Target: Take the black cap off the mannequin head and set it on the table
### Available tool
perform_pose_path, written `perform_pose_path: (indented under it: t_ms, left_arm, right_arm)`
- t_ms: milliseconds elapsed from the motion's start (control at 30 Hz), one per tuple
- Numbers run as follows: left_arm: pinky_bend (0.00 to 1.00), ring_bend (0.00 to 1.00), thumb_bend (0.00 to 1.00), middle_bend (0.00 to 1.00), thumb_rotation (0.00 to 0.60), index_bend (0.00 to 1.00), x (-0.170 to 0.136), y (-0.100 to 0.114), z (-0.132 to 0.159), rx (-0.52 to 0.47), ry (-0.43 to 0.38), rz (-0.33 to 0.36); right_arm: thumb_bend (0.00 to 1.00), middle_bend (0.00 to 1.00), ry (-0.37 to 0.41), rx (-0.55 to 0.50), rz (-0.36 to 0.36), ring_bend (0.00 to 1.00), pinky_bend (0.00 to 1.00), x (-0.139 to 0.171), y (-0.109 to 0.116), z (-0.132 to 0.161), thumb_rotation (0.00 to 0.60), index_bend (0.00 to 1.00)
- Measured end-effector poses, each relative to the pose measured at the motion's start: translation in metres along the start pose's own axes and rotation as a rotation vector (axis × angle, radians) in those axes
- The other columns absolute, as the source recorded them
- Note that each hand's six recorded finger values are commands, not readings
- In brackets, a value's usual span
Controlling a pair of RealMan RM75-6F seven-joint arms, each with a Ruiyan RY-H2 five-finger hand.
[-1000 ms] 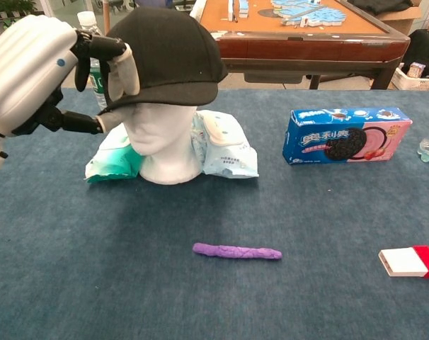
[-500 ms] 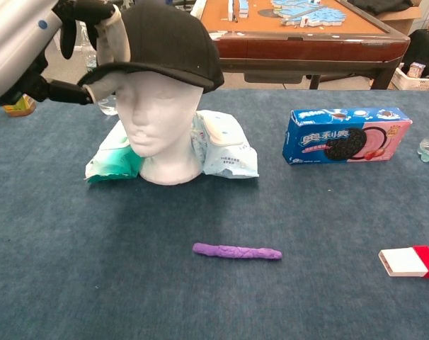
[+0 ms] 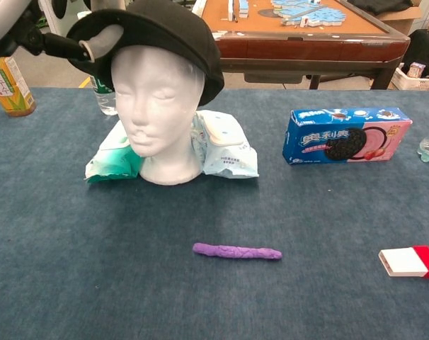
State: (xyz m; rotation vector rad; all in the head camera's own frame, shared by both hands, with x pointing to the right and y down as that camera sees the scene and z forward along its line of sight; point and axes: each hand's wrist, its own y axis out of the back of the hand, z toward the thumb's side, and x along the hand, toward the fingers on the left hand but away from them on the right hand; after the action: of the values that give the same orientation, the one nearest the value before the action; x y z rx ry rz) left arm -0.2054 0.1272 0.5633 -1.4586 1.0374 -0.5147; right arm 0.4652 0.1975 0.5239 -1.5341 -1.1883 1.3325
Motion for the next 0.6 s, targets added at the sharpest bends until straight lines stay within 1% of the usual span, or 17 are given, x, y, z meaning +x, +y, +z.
perform_pose_path:
  t_ms: [400, 600]
  left_arm:
    - [0.63, 0.50, 0.45, 0.61, 0.600, 0.64, 0.028, 0.001, -0.001, 0.034, 0.017, 0.004]
    - [0.63, 0.50, 0.45, 0.61, 0.600, 0.64, 0.039, 0.003, -0.003, 0.034, 0.031, 0.000]
  right_arm:
    - [0.46, 0.48, 0.000, 0.000, 0.006, 0.46, 0.60, -0.001, -0.001, 0.000, 0.600, 0.55]
    - [0.46, 0.48, -0.001, 0.000, 0.010, 0.46, 0.60, -0.001, -0.001, -0.001, 0.600, 0.55]
